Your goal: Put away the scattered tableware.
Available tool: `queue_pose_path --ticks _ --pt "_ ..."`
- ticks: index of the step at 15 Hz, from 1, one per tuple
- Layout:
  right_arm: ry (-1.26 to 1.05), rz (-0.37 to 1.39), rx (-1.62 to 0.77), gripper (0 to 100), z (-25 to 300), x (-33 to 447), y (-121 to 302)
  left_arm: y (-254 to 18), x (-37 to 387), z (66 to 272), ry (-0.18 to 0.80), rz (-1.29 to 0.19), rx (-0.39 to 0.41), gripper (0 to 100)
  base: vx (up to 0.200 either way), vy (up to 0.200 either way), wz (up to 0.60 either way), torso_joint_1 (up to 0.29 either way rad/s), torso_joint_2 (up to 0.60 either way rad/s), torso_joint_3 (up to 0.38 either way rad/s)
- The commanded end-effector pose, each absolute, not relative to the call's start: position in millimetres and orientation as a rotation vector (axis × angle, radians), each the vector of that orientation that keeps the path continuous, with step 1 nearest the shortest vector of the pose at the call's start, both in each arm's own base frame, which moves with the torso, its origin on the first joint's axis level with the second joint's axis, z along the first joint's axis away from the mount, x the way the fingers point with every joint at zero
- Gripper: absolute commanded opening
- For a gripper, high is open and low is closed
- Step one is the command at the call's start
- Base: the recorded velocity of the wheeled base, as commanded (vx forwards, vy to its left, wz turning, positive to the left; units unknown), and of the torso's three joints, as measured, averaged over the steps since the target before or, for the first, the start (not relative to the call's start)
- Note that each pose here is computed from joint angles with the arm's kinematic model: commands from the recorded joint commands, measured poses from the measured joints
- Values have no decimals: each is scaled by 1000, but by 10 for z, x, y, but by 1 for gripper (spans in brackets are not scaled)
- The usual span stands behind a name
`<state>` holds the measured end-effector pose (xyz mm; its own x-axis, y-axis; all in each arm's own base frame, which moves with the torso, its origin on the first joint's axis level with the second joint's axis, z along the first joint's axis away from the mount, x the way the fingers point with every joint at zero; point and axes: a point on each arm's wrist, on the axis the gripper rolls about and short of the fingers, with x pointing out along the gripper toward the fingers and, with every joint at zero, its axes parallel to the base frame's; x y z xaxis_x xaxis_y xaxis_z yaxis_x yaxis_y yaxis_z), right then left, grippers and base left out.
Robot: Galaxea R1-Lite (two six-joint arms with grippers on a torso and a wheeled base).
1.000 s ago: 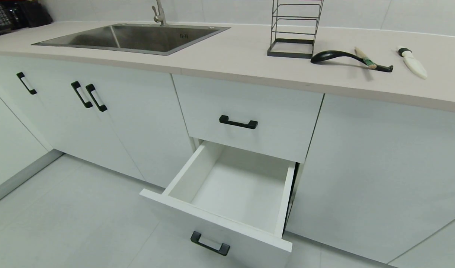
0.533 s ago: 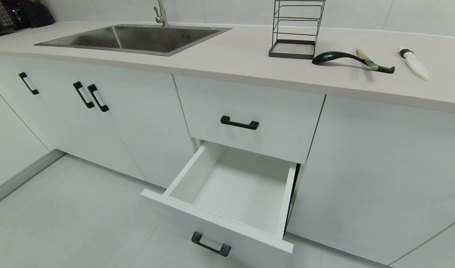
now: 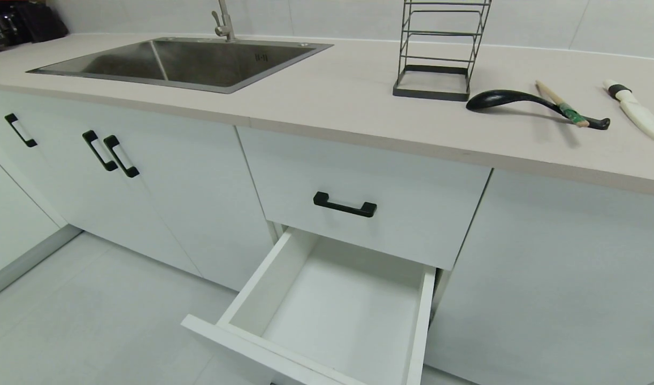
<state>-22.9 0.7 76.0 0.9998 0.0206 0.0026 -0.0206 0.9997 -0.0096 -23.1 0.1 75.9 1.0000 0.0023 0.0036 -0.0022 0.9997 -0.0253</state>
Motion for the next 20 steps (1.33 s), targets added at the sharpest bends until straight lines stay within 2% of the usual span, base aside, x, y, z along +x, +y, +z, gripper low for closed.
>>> queue_pose_path --ticks 1,5,9,17,20 --pt "-3 21 -11 0 761 -229 7 1 -229 759 -2 3 -26 100 0 0 0 0 0 0" --pt "-3 21 -9 0 761 -229 7 1 -229 759 -2 3 -26 100 0 0 0 30 -46 -7" --pt "-3 21 -11 0 761 -229 7 1 -229 759 -2 3 -26 100 0 0 0 226 -90 -108" --pt "-3 23 -14 0 761 -229 7 1 -229 759 -2 3 -26 100 0 0 0 222 -555 -214" --pt "-2 23 -15 0 761 -228 7 1 -229 759 -2 3 -26 100 0 0 0 89 -484 -217"
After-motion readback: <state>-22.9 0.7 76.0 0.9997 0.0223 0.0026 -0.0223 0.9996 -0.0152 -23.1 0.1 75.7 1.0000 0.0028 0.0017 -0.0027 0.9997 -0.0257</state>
